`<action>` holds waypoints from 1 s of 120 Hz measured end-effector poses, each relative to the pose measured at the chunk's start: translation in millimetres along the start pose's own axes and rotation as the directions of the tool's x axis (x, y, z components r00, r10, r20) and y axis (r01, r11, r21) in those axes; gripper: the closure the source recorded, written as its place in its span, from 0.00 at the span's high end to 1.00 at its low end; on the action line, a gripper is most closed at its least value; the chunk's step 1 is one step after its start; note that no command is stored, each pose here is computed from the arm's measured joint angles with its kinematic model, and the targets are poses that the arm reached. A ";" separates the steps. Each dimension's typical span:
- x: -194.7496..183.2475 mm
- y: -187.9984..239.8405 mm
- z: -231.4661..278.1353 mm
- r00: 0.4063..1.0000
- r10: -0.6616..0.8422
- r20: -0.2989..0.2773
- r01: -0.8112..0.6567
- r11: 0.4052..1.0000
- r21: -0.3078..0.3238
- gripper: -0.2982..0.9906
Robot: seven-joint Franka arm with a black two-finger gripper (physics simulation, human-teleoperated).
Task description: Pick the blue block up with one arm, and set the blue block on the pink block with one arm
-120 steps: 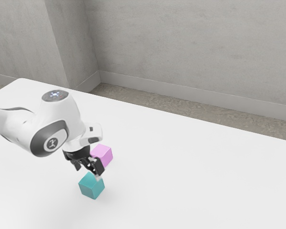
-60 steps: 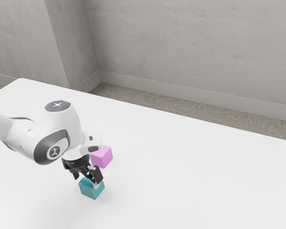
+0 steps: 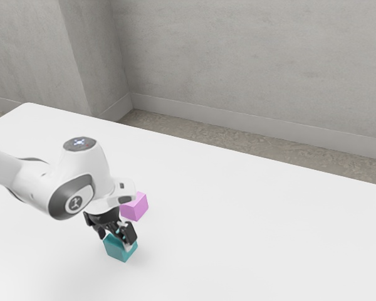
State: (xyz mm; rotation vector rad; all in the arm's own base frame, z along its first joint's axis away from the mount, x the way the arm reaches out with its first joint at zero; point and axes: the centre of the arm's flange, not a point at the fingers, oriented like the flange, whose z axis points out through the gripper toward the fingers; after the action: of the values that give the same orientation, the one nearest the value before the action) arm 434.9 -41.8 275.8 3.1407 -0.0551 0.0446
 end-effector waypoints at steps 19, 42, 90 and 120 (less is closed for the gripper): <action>4.8 -1.1 5.6 1.000 -0.002 0.003 0.002 1.000 -0.001 0.77; 6.9 -1.8 5.7 1.000 -0.002 -0.001 0.002 1.000 -0.001 0.77; 8.5 -16.9 6.0 1.000 -0.031 -0.003 0.031 1.000 0.002 0.65; 8.9 -14.6 2.9 1.000 -0.024 -0.010 0.024 1.000 0.005 0.52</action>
State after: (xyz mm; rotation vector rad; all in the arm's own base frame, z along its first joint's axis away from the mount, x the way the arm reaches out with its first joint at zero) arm 444.5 -27.6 273.2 3.1454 -0.0173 0.0603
